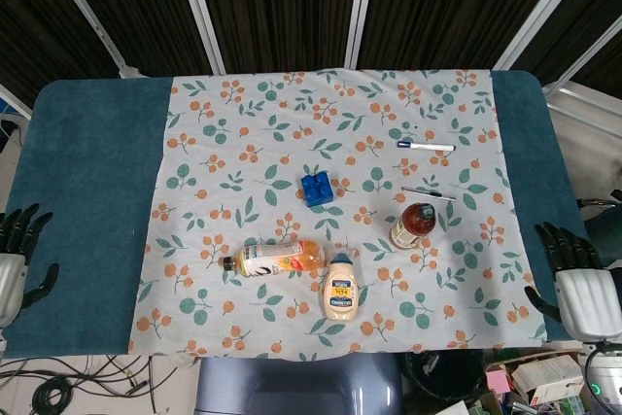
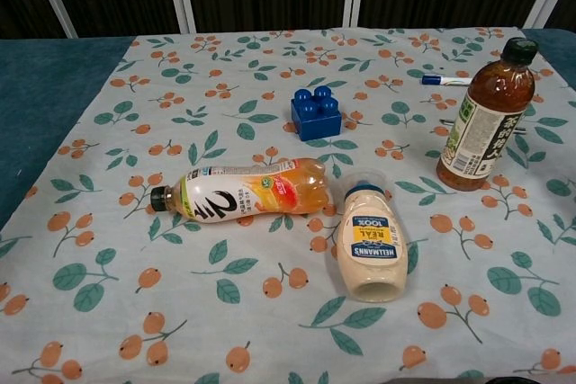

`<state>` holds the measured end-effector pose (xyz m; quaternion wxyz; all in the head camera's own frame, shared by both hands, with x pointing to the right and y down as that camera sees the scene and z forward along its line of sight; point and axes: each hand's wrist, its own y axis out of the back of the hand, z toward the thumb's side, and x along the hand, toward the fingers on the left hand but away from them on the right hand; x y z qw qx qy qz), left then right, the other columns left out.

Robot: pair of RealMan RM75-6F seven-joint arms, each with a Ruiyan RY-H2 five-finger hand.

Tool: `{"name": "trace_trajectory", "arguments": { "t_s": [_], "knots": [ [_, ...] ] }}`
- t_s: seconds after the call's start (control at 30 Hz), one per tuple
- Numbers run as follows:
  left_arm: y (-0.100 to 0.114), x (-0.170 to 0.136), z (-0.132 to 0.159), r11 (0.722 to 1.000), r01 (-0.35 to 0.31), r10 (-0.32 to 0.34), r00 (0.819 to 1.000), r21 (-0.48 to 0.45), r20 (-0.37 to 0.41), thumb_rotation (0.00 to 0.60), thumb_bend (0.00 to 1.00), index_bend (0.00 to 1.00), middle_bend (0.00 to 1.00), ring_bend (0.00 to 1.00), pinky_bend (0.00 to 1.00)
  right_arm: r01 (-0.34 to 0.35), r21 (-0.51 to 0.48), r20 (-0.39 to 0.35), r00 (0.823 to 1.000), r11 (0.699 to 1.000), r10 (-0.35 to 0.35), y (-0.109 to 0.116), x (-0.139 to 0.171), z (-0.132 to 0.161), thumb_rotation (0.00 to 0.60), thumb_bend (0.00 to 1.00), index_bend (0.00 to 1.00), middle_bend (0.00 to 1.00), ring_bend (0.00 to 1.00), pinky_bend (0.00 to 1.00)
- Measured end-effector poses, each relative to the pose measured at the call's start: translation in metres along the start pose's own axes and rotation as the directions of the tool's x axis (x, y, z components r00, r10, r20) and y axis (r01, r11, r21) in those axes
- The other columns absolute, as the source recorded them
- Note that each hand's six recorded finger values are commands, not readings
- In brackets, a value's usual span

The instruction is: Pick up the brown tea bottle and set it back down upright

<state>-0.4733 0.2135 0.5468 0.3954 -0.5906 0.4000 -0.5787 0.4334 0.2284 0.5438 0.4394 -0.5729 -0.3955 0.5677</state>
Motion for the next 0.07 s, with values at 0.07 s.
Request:
{"name": "trace_trajectory", "arguments": {
  "t_s": [0.07],
  "knots": [
    [0.0000, 0.0001, -0.0001, 1.000, 0.000, 0.000, 1.000, 0.001, 0.000, 0.600, 0.39, 0.12, 0.03, 0.01, 0.03, -0.004, -0.005, 0.006, 1.000, 1.000, 0.005, -0.0016, 0.0037, -0.0045, 0.600, 0.13, 0.00, 0.05, 0.09, 0.15]
  ]
}}
